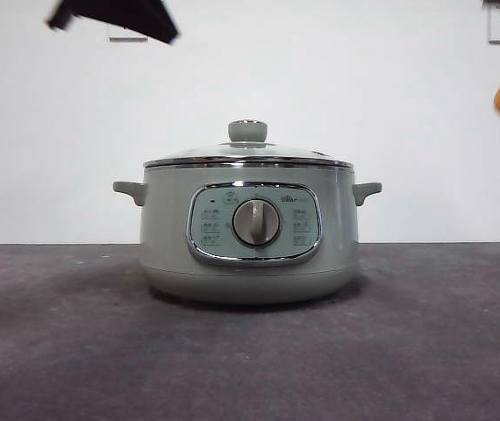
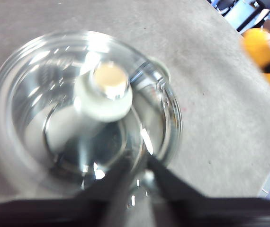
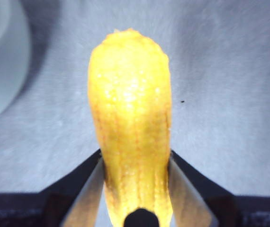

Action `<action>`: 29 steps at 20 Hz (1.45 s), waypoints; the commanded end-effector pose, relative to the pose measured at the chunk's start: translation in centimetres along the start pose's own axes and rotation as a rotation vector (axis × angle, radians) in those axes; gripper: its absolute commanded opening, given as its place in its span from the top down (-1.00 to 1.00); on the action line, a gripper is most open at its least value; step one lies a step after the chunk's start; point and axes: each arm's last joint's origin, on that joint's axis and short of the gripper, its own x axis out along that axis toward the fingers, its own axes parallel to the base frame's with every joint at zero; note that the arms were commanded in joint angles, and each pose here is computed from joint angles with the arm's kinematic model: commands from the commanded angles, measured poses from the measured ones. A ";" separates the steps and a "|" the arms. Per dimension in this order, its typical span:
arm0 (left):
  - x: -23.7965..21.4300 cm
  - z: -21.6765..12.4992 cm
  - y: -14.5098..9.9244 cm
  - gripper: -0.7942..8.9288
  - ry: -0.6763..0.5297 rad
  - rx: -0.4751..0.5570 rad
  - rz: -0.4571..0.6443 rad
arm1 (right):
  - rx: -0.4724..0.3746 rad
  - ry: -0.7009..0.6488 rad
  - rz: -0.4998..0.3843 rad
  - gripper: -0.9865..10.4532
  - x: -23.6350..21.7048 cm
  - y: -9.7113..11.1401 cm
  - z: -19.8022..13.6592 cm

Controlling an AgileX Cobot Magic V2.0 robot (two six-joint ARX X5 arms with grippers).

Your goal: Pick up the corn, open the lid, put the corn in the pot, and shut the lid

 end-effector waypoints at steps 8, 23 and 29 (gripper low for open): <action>7.8 5.5 -0.4 -0.45 0.120 0.071 0.141 | -0.012 -0.152 -0.003 0.84 -7.6 0.4 -5.6; 13.1 4.4 -1.6 -0.25 0.229 0.114 0.291 | -0.013 -0.149 -0.003 0.84 -8.4 0.4 -6.7; 14.3 3.8 -1.0 -0.11 0.263 0.102 0.299 | -0.013 -0.149 -0.003 0.84 -8.4 0.4 -6.7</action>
